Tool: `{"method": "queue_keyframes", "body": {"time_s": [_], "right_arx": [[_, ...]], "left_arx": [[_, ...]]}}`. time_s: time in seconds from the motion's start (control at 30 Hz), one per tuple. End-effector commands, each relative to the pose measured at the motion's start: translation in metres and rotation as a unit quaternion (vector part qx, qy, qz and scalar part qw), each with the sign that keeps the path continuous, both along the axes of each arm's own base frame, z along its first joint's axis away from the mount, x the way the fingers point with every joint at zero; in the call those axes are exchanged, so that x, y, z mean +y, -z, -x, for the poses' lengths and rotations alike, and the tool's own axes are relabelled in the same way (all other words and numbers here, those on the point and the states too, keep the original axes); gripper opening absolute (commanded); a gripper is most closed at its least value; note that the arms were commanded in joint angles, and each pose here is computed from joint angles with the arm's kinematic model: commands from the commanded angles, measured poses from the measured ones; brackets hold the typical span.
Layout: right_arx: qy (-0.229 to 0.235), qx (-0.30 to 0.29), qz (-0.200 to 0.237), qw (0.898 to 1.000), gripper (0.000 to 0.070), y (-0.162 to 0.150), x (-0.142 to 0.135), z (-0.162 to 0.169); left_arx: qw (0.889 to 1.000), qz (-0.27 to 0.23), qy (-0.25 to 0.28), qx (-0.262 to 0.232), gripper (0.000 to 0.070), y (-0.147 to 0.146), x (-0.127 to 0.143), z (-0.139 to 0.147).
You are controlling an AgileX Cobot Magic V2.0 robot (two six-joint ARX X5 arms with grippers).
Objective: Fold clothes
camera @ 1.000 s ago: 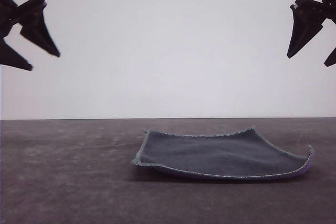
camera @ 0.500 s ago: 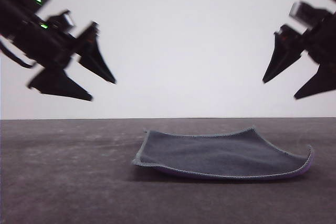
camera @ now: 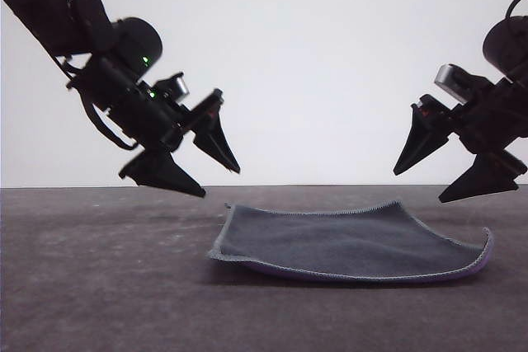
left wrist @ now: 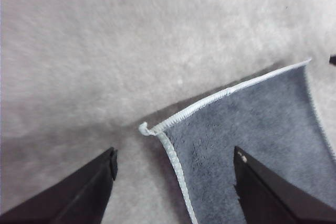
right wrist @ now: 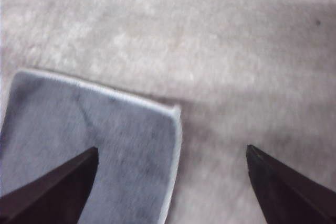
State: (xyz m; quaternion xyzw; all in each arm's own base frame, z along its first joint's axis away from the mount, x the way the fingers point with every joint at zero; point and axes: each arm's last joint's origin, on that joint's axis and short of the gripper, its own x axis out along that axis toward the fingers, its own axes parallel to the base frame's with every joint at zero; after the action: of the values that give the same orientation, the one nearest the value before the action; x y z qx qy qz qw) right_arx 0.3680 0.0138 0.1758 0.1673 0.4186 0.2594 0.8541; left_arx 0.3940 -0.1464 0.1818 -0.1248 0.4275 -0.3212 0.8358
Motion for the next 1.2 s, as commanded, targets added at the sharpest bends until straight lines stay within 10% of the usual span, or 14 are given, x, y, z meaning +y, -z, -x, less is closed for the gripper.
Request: {"method": "queue_keyframes", "body": {"time_s": [0.0, 1.17], "right_arx": [[-0.003, 0.002, -0.005, 1.000, 0.0574, 0.002, 0.002, -0.007], [-0.046, 0.011, -0.026, 0.999, 0.0467, 0.030, 0.029, -0.025]], "left_arx": [[1.000, 0.002, 0.003, 0.008, 0.0430, 0.007, -0.007, -0.006], [0.999, 0.019, 0.005, 0.027, 0.0428, 0.028, -0.032, -0.006]]}}
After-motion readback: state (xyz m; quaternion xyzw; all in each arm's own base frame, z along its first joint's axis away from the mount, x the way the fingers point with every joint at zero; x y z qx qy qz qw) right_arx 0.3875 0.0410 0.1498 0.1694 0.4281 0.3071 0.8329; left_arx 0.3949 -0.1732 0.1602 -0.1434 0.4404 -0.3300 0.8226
